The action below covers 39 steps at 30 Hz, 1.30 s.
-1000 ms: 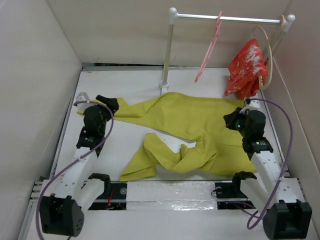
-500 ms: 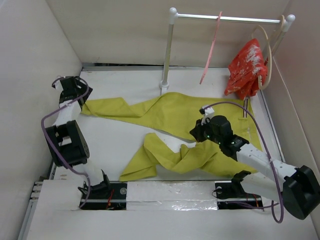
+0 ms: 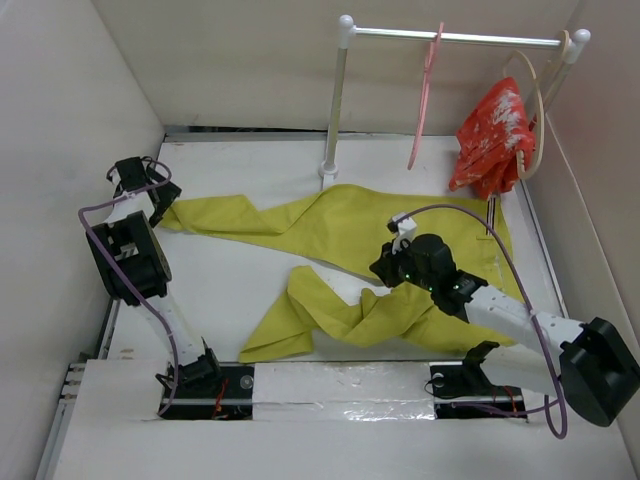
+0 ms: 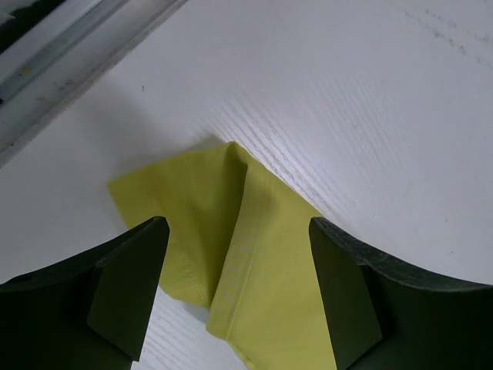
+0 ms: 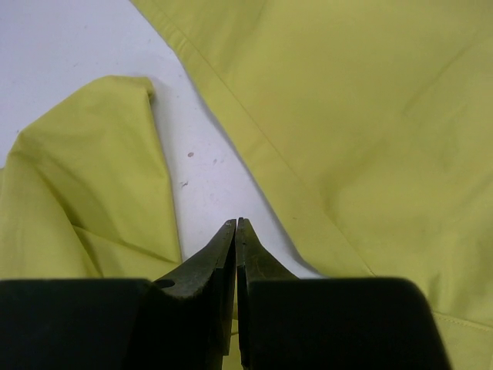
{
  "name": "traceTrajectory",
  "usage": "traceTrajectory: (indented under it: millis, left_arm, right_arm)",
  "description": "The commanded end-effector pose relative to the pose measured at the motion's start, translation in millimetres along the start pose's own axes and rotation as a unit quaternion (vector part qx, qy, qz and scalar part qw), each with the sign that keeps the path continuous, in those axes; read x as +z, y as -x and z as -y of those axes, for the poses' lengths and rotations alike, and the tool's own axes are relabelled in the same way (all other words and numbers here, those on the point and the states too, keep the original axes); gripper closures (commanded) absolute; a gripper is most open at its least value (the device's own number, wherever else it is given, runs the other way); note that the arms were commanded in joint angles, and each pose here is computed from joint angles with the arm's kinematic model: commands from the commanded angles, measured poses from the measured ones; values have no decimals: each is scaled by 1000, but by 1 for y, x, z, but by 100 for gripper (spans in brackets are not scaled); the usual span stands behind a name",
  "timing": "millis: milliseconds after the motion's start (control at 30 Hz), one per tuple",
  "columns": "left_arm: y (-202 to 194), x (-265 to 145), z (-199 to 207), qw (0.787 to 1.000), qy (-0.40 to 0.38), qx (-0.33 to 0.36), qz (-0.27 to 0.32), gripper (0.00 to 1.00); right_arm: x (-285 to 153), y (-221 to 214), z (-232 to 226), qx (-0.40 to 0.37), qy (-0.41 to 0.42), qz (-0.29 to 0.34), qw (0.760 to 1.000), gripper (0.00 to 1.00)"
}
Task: Place the trousers on the hanger
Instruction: Flatten out the trousers at the center of the board.
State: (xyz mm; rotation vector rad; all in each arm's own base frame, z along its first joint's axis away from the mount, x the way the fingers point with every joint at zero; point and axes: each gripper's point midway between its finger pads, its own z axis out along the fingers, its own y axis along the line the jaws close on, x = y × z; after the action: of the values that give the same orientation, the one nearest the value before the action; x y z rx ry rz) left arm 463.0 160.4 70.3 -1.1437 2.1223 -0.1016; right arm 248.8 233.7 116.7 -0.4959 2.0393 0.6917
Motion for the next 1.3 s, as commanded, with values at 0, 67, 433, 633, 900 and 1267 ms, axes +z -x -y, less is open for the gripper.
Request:
traceTrajectory:
  millis: [0,67,433,633,900,1267]
  left_arm:
    - [13,2,17,999,-34,9,9,29]
    - [10,9,22,999,-51,9,2,30]
    - [-3,32,35,997,-83,6,-3,73]
    - [37,-9,89,987,-156,-1,44,100]
    - [123,-214,221,916,-359,42,175,100]
    - [52,-108,95,965,-226,-38,125,100]
  right_arm:
    - [4,13,-8,-17,16,29,999,91]
    - [6,12,-8,-17,15,28,999,91]
    - [18,3,-8,-21,10,8,1000,91]
    - [22,1,-6,-22,7,2,1000,91]
    - [19,4,-5,-23,1,6,1000,91]
    - [16,3,-7,-28,2,7,1000,91]
